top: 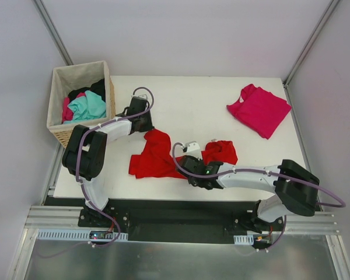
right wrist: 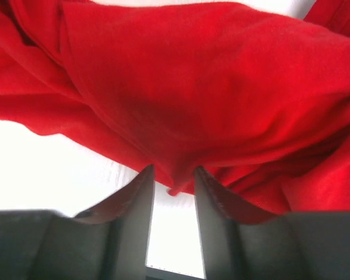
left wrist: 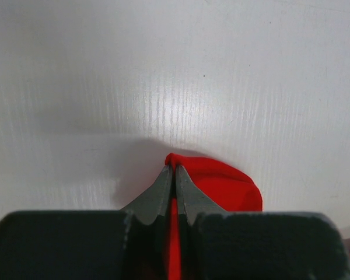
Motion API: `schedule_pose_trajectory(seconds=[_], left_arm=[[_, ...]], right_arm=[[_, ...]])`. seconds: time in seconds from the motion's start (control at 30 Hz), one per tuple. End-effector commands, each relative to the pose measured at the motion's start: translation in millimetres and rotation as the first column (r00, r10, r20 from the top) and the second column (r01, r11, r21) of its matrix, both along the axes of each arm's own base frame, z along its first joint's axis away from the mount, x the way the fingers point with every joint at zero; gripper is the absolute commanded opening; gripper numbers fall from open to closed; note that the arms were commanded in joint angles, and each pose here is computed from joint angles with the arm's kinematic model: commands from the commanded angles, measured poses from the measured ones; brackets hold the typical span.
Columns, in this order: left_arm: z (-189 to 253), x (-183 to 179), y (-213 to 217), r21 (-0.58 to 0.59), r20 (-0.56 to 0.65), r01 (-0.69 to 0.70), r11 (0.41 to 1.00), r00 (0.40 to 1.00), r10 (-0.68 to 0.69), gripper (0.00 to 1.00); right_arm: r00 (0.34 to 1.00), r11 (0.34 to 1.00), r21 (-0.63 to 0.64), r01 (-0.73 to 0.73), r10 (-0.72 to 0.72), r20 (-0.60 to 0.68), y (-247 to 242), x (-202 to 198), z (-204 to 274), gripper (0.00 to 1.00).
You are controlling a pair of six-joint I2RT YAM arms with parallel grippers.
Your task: Fold and stack the t-shirts
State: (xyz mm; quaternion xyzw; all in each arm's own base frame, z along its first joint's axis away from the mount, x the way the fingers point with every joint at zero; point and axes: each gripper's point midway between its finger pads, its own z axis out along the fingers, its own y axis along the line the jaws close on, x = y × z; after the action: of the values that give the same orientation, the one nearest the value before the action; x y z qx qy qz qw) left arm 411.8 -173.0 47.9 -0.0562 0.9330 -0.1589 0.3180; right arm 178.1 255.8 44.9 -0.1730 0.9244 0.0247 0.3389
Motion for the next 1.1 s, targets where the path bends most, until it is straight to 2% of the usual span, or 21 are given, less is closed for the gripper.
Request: schedule_pose_trajectory(seconds=[0.0, 0.2, 0.47, 0.57, 0.63, 0.87, 1.0, 1.07], left_arm=[[9.4, 0.8, 8.6, 0.006, 0.022, -0.020, 1.000, 1.000, 0.020, 0.00], [8.9, 0.2, 9.3, 0.008, 0.021, -0.022, 1.000, 1.000, 0.022, 0.00], [6.4, -0.8, 12.2, 0.019, 0.019, -0.028, 0.999, 0.999, 0.027, 0.00], [5.3, -1.7, 12.5, 0.020, 0.016, -0.028, 0.999, 1.000, 0.027, 0.00], [5.2, -1.5, 13.0, 0.022, 0.017, -0.030, 0.999, 0.999, 0.029, 0.00], [12.1, 3.3, 13.1, 0.017, 0.049, -0.037, 0.999, 0.998, 0.036, 0.00], [30.3, 5.1, 12.6, 0.003, 0.089, -0.036, 0.999, 0.995, 0.035, 0.00], [51.8, 6.1, 12.5, -0.007, 0.131, -0.031, 1.000, 0.991, 0.031, 0.00]], right_arm=[[1.000, 0.999, 0.032, 0.002, -0.003, 0.014, 12.7, 7.4, 8.5, 0.33], [1.000, 1.000, 0.021, 0.010, -0.010, 0.009, 9.5, 6.3, 4.6, 0.22], [0.999, 0.999, 0.010, 0.031, -0.031, 0.006, 0.4, 6.0, -3.5, 0.16], [0.999, 0.999, 0.008, 0.036, -0.036, -0.001, -1.7, 5.8, -7.7, 0.10], [0.999, 0.999, 0.009, 0.039, -0.039, -0.003, -2.8, 5.4, -9.6, 0.01], [0.998, 0.998, 0.009, 0.056, -0.056, 0.017, -10.1, 8.0, -9.7, 0.01], [0.996, 0.999, 0.023, 0.044, -0.046, 0.076, -8.2, 16.5, 21.5, 0.01], [0.989, 0.998, 0.044, 0.034, -0.040, 0.143, -0.7, 28.8, 57.0, 0.01]])
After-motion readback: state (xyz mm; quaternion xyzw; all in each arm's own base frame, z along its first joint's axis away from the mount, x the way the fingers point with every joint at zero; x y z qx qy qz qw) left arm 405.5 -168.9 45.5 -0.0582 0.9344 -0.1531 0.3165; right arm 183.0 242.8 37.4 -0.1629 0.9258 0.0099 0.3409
